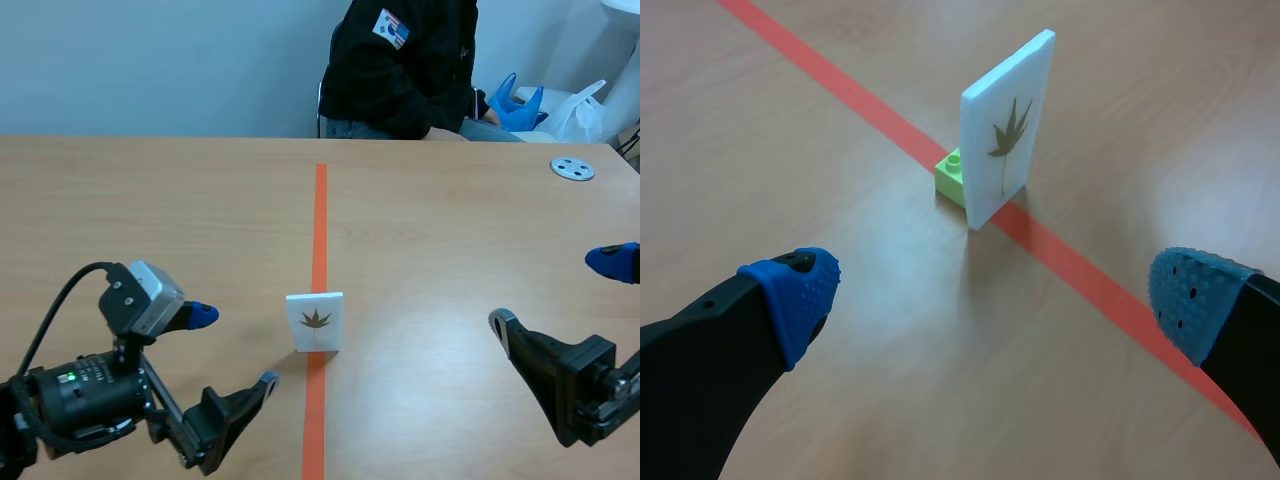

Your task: Sort the leaf by its shape. The table is split by an orange tape line. A compound leaf with several leaflets goes to the left side, a simple leaf with one blade goes to the right side. Return to the home posture when a red brick is placed on the table.

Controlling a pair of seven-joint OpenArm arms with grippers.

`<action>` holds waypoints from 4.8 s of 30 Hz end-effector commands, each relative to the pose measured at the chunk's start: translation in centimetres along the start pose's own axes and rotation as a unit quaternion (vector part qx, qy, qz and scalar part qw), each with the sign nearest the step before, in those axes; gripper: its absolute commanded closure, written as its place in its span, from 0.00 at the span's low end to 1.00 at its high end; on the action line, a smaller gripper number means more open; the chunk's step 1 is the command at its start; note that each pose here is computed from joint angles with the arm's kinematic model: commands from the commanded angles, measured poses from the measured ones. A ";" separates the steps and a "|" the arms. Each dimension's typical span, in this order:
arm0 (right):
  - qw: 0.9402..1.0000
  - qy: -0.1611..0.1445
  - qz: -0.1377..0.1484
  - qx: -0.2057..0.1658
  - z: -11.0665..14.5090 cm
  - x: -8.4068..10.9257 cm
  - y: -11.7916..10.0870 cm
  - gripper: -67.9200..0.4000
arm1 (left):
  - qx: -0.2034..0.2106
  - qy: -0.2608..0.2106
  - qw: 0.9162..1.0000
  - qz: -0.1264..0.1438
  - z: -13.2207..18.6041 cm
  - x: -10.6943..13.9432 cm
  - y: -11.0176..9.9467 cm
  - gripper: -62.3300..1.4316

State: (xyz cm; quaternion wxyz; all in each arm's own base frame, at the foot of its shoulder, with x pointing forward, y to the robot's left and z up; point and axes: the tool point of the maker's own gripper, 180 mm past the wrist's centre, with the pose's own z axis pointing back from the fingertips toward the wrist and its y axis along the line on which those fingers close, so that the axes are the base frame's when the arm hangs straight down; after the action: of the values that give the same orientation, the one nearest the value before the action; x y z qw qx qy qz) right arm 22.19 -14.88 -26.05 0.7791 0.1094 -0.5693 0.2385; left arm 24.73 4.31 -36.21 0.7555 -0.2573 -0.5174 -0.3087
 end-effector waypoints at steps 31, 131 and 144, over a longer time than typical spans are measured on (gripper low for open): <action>1.000 -0.020 0.003 -0.001 -0.2 1.3 -0.1 0.00 | 0.017 -0.054 0.998 -0.029 -8.4 1.4 -1.3 0.43; 1.000 -0.020 0.003 -0.001 -0.2 1.3 -0.1 0.00 | 0.408 -0.080 0.908 0.056 7.8 1.2 25.0 0.06; 1.000 -0.020 0.003 -0.001 -0.2 1.2 -0.1 0.00 | 0.319 -0.100 0.942 -0.012 7.8 7.0 19.2 0.00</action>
State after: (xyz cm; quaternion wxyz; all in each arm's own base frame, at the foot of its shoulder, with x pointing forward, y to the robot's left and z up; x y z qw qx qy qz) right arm 22.19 -14.88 -26.05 0.7791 0.1094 -0.5693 0.2385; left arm 35.95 21.75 -29.03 0.7454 -0.0207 -0.6576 -0.1069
